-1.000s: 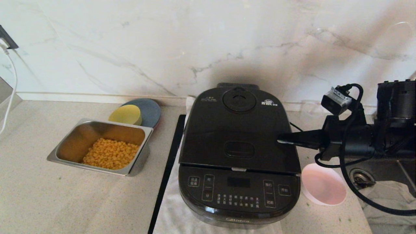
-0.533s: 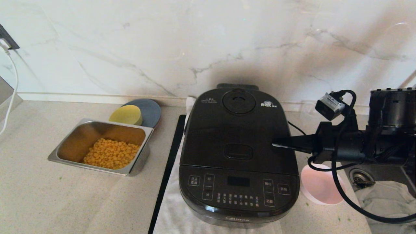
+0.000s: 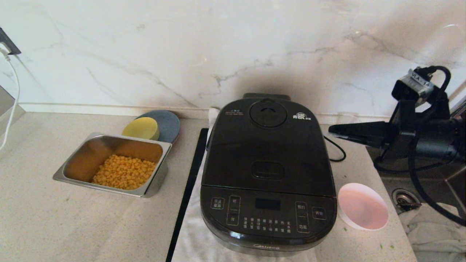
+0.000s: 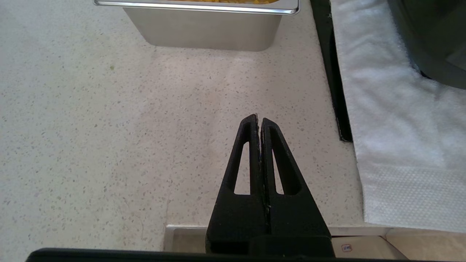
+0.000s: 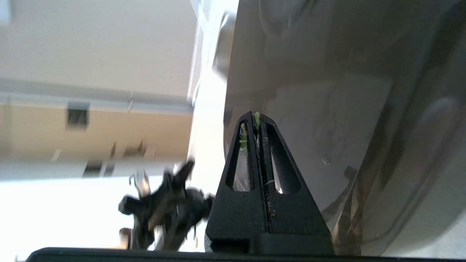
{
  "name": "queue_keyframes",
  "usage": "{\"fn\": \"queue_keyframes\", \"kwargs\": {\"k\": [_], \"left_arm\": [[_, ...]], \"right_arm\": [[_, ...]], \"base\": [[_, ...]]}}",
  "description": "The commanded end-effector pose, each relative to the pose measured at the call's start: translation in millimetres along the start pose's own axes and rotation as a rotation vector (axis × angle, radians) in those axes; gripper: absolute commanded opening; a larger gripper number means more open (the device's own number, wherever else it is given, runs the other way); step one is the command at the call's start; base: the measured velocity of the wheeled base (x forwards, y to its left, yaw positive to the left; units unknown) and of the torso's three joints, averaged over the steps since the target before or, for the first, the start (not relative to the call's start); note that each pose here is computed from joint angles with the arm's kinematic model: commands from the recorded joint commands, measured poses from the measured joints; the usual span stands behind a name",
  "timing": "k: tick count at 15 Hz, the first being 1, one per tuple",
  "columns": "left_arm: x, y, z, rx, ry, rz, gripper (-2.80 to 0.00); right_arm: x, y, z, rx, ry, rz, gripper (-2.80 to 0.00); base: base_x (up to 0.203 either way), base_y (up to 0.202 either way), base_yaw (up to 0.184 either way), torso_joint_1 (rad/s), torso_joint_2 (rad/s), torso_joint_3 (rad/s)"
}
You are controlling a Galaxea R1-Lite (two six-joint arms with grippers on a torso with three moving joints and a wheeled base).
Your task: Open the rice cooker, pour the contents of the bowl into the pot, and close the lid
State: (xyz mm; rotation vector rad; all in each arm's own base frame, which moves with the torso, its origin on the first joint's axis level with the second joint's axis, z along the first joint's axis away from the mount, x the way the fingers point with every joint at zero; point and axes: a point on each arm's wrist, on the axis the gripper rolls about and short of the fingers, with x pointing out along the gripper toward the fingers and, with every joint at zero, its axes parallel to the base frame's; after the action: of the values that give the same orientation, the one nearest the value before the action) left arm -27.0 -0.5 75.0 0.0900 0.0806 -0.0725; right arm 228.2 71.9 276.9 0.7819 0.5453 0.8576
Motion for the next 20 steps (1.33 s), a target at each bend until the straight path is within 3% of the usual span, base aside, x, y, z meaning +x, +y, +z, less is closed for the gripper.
{"fn": "queue_keyframes", "kwargs": {"k": [1, 4, 7, 8, 10, 12, 16, 20], "left_arm": [[-0.1, 0.0, -0.1, 0.001, -0.001, 0.0, -2.8], [-0.1, 0.0, 0.0, 0.001, -0.001, 0.0, -2.8], [-0.1, 0.0, -0.2, 0.001, 0.0, 0.0, -2.8], [-0.1, 0.0, 0.0, 0.001, -0.001, 0.0, -2.8], [-0.1, 0.0, -0.1, 0.001, -0.001, 0.0, -2.8], [-0.1, 0.0, 0.0, 0.001, -0.001, 0.0, -2.8], [-0.1, 0.0, 0.0, 0.001, -0.001, 0.0, -2.8], [-0.1, 0.0, 0.0, 0.001, -0.001, 0.0, -2.8]], "right_arm": [[-17.9, 30.1, 10.6, 0.017, -0.092, -0.114, -2.8], [-32.3, 52.6, 6.2, -0.026, -0.137, -0.347, -2.8], [-34.3, 71.7, 2.9, -0.073, -0.206, -0.648, -2.8], [-31.6, 77.2, -6.3, -0.095, -0.184, -0.731, -2.8], [-29.8, 88.5, -28.4, -0.138, -0.078, -0.723, -2.8], [-26.6, 83.1, -58.8, -0.168, 0.066, -0.721, -2.8], [-24.8, 72.9, -83.1, -0.095, 0.267, -0.609, -2.8], [-21.9, 71.0, -89.4, -0.156, 0.345, -0.572, -2.8]], "base": [[0.0, 0.0, 0.0, 0.0, 0.0, 0.0], [0.0, 0.0, 0.0, 0.0, 0.0, 0.0], [0.0, 0.0, 0.0, 0.0, 0.0, 0.0], [0.0, 0.0, 0.0, 0.0, 0.0, 0.0], [0.0, 0.0, 0.0, 0.0, 0.0, 0.0], [0.0, 0.0, 0.0, 0.0, 0.0, 0.0], [0.0, 0.0, 0.0, 0.0, 0.0, 0.0], [0.0, 0.0, 0.0, 0.0, 0.0, 0.0]]}}
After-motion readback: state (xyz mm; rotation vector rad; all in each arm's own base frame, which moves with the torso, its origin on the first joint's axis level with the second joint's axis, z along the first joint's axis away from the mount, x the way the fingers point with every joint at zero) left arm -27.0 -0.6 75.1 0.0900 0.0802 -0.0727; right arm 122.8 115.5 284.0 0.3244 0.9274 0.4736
